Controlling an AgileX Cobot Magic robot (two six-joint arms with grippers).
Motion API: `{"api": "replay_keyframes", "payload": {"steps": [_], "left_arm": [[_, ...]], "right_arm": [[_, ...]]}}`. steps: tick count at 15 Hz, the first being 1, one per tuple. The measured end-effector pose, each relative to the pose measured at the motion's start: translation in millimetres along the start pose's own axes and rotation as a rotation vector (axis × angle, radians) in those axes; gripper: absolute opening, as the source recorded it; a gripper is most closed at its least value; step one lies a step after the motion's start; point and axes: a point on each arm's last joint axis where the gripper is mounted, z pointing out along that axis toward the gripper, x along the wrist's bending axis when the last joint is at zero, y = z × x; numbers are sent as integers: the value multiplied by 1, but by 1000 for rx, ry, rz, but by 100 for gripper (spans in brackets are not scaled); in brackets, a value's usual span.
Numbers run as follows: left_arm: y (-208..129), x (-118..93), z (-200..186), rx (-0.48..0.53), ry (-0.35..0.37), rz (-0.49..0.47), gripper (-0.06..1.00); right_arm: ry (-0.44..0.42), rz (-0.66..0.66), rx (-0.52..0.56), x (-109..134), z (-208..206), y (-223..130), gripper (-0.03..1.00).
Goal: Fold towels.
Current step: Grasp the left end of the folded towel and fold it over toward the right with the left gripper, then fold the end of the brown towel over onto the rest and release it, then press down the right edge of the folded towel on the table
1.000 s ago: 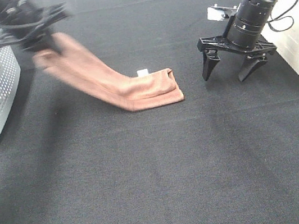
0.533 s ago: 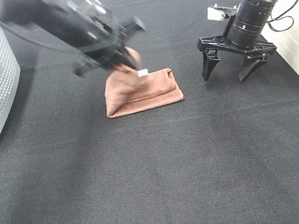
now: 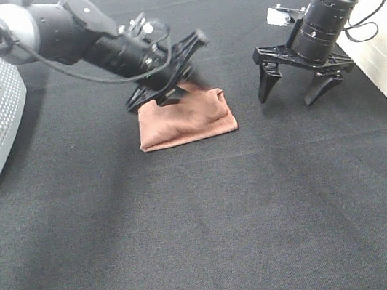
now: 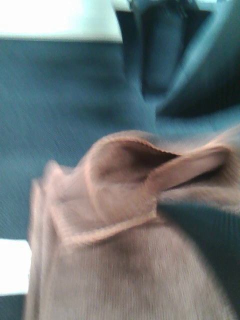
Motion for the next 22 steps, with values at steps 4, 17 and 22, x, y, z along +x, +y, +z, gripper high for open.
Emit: {"api": "replay_keyframes", "payload": {"steps": [4,17,22], "left_arm": [[6,-9,-3,-80,-52,8,63],[72,1,-98,-279,0,312,63],[71,0,-99,-261,-3,317,63]], "right_arm": [[62,4,-10,6,-2,1,82],[723,-100,-133,85,46,3,82],[624,-21,-158,34,55,13,81]]}}
